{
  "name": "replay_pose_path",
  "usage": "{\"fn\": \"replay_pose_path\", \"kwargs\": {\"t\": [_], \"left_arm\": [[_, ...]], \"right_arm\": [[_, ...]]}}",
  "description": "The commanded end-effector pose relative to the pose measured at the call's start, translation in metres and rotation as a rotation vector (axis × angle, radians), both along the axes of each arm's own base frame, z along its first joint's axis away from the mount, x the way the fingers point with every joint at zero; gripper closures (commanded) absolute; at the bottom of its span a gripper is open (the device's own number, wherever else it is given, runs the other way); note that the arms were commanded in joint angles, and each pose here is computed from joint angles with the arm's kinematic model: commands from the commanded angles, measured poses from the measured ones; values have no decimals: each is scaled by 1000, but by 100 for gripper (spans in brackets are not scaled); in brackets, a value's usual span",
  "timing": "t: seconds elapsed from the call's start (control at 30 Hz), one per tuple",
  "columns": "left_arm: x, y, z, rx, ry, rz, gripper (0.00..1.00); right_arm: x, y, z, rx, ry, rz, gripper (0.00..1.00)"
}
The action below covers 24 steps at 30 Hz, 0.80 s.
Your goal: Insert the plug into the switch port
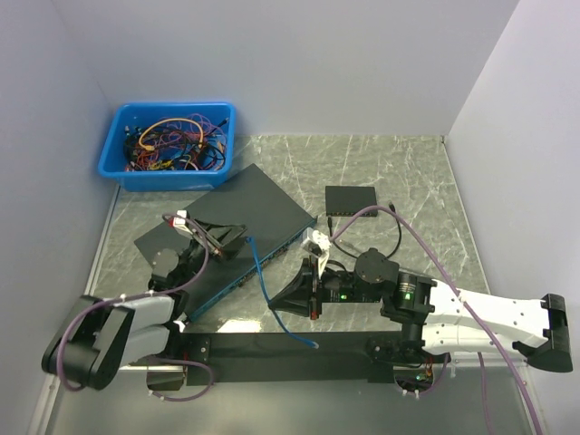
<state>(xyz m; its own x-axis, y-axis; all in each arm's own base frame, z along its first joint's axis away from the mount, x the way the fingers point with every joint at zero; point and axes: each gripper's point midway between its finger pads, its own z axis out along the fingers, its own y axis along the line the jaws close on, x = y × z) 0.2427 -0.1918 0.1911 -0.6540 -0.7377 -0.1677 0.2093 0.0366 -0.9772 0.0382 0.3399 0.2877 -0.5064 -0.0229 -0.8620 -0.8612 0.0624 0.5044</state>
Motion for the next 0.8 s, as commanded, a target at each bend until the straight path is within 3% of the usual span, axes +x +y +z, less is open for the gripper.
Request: {"fn": "replay_pose_path", "kwargs": {"t": [0.0,0.27,0.7,0.77], "left_arm": [[-27,-1,37,-153,-105,-89,1],[-41,-6,46,-271,-66,-177,1],[-46,-7,59,-321,-75,-201,16],[-47,-6,60,-318,-73,-200,23]], "right_arm": [[-8,2,23,99,-67,41,100],[-6,5,14,125,-103,39,100],[-5,14,-21,91,-115,43,100],[-4,15,-25,87,-113,42,100]]}}
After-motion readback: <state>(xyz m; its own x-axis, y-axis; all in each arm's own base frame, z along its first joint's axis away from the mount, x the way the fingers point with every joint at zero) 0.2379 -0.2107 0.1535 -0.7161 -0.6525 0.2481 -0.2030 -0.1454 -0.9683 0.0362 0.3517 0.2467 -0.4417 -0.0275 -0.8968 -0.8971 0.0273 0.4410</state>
